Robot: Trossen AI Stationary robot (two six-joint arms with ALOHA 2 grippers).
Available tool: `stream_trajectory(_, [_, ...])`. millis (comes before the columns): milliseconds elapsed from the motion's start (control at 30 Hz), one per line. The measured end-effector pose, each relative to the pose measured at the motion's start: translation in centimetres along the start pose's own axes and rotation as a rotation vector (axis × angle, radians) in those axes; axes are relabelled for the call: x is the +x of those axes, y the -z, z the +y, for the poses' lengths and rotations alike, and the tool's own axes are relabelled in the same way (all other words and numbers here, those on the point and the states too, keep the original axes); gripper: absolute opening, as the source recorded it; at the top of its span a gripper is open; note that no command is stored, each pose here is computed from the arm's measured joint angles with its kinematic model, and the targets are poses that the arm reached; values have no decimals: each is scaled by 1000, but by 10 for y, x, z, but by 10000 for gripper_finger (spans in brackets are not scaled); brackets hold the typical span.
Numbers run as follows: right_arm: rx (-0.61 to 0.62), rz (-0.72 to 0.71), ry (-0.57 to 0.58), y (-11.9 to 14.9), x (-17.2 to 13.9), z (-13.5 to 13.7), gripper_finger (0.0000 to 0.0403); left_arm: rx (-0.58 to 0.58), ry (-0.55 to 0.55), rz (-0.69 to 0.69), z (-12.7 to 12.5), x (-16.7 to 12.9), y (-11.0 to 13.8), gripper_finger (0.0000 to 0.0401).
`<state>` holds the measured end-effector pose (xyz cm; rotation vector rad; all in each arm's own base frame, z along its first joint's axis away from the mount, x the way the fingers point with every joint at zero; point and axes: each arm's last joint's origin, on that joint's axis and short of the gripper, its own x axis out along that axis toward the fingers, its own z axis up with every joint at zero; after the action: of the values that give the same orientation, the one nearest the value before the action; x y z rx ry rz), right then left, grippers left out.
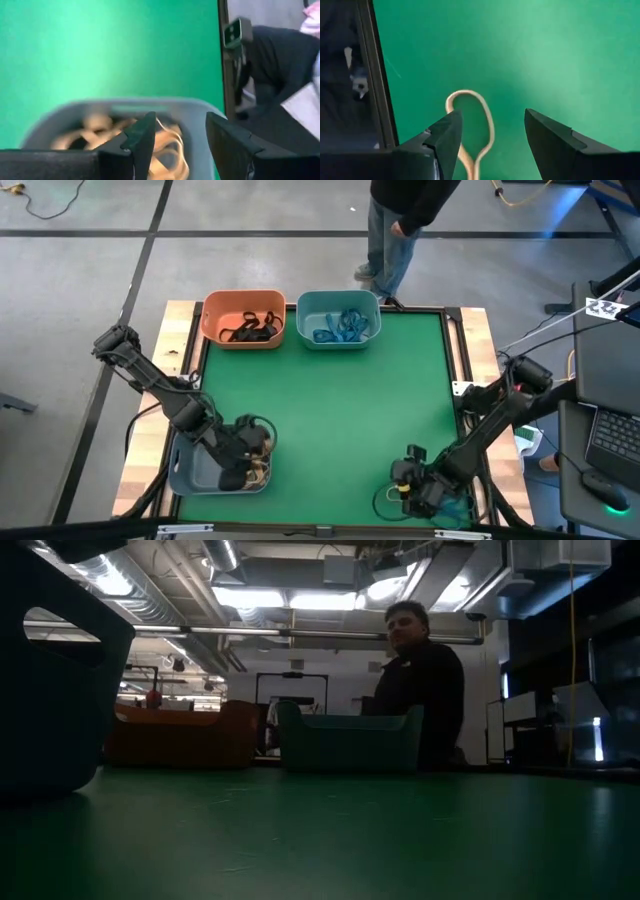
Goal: Sort rubber bands into baskets
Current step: Put the white rubber band into the blue bin
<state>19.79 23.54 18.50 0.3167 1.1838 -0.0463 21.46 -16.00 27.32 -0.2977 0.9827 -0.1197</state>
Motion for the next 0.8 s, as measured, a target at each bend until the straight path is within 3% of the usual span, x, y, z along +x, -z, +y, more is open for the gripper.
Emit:
stream_trajectory(233, [63, 172, -28, 9, 22, 4, 216, 99, -44, -74, 0, 0, -4, 169])
stream_trajectory(633, [24, 201, 74, 24, 49, 5, 214, 104, -65, -89, 1, 0, -5, 169])
stream_trajectory(800, [12, 166, 102, 23, 50, 4, 155, 105, -75, -97, 2, 0, -5, 168])
